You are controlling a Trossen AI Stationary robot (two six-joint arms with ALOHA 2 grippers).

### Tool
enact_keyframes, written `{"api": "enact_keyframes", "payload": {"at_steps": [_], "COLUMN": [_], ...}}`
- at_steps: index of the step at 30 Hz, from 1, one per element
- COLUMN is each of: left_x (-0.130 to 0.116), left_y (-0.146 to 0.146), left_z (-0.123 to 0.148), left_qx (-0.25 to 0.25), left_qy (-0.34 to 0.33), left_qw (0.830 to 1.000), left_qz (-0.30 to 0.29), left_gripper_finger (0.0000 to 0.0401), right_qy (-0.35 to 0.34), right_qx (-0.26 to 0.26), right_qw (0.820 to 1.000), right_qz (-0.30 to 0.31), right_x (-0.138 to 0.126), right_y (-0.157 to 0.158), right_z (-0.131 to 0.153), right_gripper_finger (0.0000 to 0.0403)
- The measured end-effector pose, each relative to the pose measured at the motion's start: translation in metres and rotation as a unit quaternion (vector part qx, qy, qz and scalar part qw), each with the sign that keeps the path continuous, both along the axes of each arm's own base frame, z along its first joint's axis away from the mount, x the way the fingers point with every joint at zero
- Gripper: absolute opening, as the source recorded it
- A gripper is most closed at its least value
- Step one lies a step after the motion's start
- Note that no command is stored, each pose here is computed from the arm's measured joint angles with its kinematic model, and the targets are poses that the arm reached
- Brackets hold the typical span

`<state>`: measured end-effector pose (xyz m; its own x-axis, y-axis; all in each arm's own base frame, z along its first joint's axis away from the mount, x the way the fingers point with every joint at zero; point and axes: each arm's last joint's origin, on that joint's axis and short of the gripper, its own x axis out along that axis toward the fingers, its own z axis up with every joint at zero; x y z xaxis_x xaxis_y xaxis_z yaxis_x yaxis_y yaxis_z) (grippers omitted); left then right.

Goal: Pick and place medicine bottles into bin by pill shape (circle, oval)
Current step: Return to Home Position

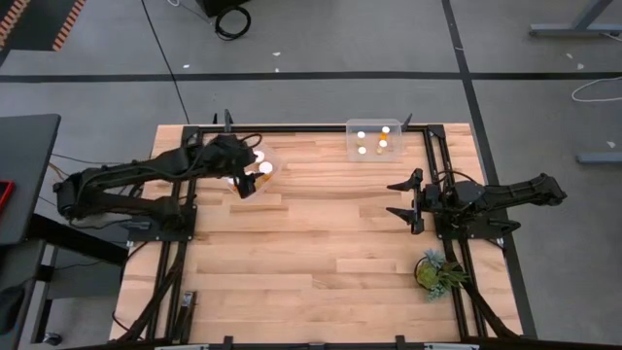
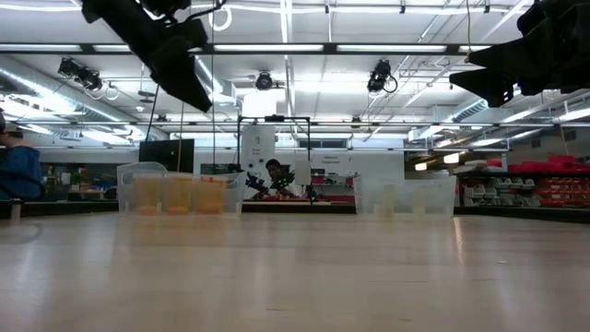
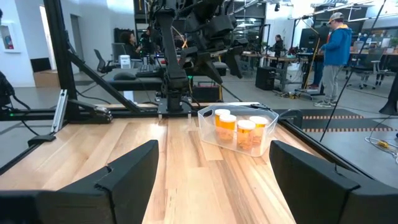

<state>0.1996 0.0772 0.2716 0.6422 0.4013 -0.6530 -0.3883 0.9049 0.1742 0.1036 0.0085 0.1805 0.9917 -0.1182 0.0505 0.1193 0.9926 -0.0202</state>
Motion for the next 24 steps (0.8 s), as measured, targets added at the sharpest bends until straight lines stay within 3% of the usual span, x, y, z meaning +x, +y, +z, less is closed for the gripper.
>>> {"api": "enact_keyframes", "payload": {"at_steps": [11, 24], "left_x": [-0.032, -0.072], "left_y": [-0.02, -0.039], "left_z": [-0.004, -0.007], "left_qx": [0.013, 0.024], "left_qy": [-0.118, -0.277], "left_qw": [0.993, 0.96], "left_qz": [-0.003, -0.013], "left_gripper_finger": [0.0286, 0.0286], "right_qy": [0.0, 0.0], "right_qx": [0.0, 0.0], "right_qw": [1.0, 1.0], "right_qz": [0.0, 0.0], "right_x": [0.0, 0.0], "right_y": [0.0, 0.0], "right_z": [0.0, 0.0], "right_gripper_finger": [0.0314, 0.0314]}}
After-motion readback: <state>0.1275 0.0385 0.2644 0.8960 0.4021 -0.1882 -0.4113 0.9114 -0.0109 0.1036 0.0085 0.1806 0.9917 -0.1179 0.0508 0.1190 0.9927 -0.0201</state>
